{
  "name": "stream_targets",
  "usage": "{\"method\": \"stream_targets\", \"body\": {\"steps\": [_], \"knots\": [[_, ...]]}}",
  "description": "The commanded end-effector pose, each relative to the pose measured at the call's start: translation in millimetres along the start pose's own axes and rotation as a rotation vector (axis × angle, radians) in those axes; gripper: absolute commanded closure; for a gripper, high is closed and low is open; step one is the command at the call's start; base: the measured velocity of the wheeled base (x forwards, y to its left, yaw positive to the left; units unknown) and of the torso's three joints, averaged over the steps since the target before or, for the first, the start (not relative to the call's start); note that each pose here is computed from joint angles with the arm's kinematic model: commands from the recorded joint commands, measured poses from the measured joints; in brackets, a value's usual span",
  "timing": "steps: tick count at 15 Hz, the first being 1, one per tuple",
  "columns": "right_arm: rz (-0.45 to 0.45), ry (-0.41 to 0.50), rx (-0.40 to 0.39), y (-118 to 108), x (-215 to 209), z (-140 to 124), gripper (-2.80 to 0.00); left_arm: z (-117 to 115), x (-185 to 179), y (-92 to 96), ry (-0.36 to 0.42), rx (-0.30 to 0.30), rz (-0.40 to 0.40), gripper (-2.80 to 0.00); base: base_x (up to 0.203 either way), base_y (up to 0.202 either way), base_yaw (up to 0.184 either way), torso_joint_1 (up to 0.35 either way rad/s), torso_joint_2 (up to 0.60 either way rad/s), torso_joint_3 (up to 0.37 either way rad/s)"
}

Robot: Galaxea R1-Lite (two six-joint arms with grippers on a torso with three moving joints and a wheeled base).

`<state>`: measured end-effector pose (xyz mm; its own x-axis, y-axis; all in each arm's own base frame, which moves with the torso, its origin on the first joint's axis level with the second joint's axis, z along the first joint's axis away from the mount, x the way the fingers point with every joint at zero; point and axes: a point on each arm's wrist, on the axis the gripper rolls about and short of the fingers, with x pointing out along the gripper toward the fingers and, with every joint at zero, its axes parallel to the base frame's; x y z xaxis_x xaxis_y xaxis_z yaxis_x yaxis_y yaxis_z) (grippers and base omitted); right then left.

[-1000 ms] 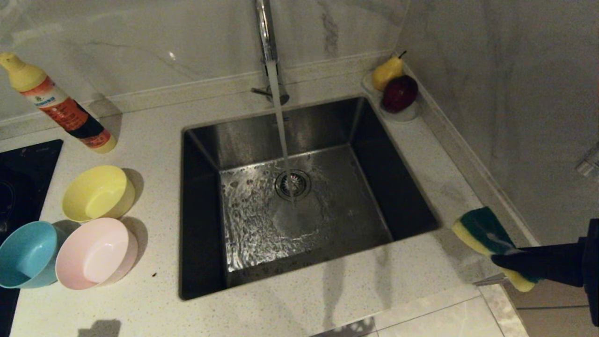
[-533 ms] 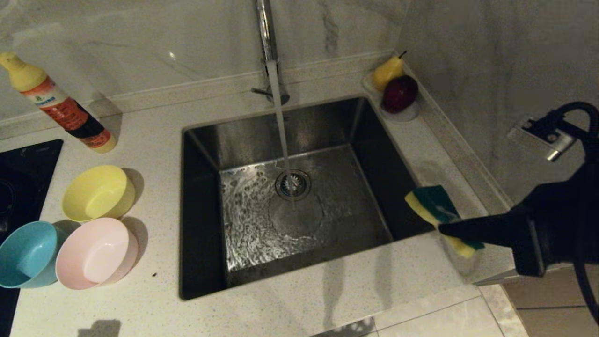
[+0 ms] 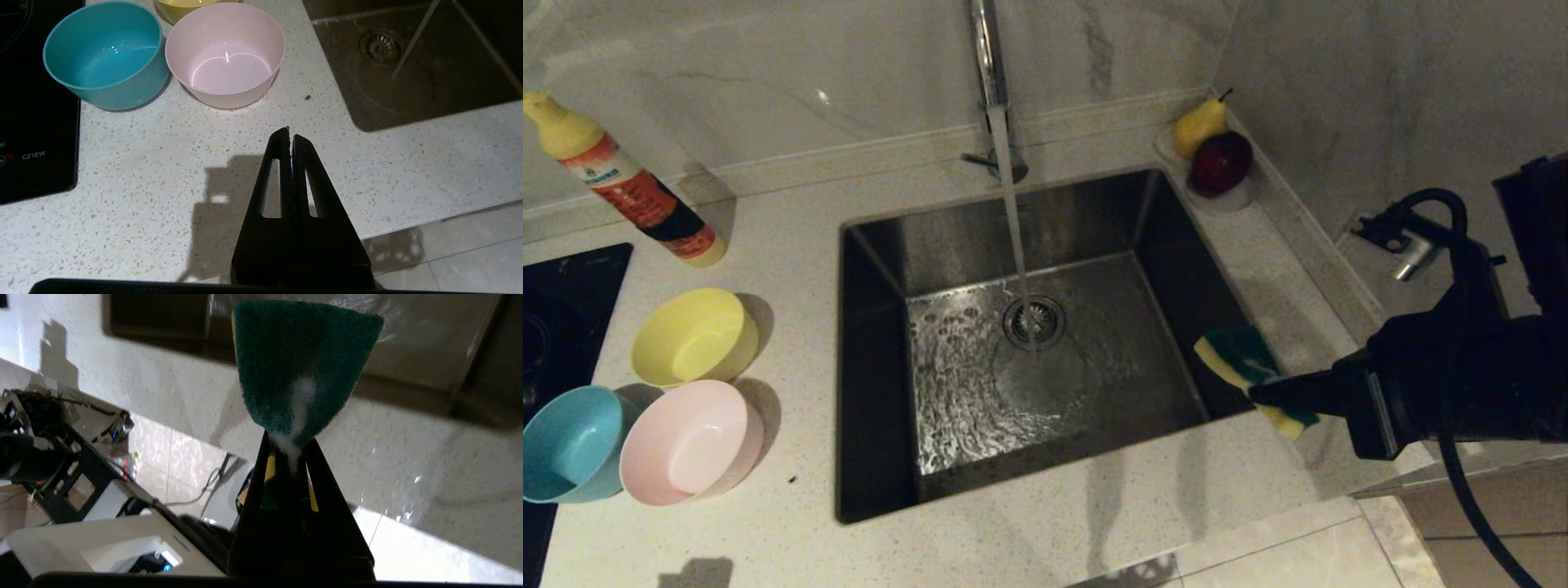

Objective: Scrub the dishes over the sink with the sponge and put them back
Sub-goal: Pick up a bowl and the sponge

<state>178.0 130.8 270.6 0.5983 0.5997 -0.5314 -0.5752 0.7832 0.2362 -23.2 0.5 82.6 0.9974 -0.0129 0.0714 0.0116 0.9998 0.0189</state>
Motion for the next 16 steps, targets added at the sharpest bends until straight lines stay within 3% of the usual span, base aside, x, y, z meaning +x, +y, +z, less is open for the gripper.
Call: {"method": "stream_targets", "body": {"steps": [1,6,11,14,16], "knots": [[-0.004,0.021,0.013,-1.2,4.2,-3.3,0.00,-8.7,1.7,-0.2,0.028,0.018,-0.002,0.00,0.000,0.000,0.000,0.000,0.00,0.000],[-0.025,0.015,0.020,-5.4,2.0,-2.8,0.00,-9.0,1.8,-0.2,0.029,0.013,0.000,0.00,0.000,0.000,0.000,0.000,0.00,0.000],[-0.024,0.015,0.026,-5.2,-3.1,-6.1,0.00,-2.5,0.4,0.8,0.013,-0.033,0.037,0.00,0.000,0.000,0.000,0.000,0.00,0.000],[-0.028,0.004,0.019,-5.0,-7.6,-7.3,0.00,58.8,-4.7,3.3,-0.075,-0.013,0.096,0.00,0.000,0.000,0.000,0.000,0.00,0.000],[-0.025,-0.023,0.011,-3.8,-12.3,-3.5,0.00,105.7,2.2,7.1,-0.080,0.034,0.237,0.00,0.000,0.000,0.000,0.000,0.00,0.000]]}}
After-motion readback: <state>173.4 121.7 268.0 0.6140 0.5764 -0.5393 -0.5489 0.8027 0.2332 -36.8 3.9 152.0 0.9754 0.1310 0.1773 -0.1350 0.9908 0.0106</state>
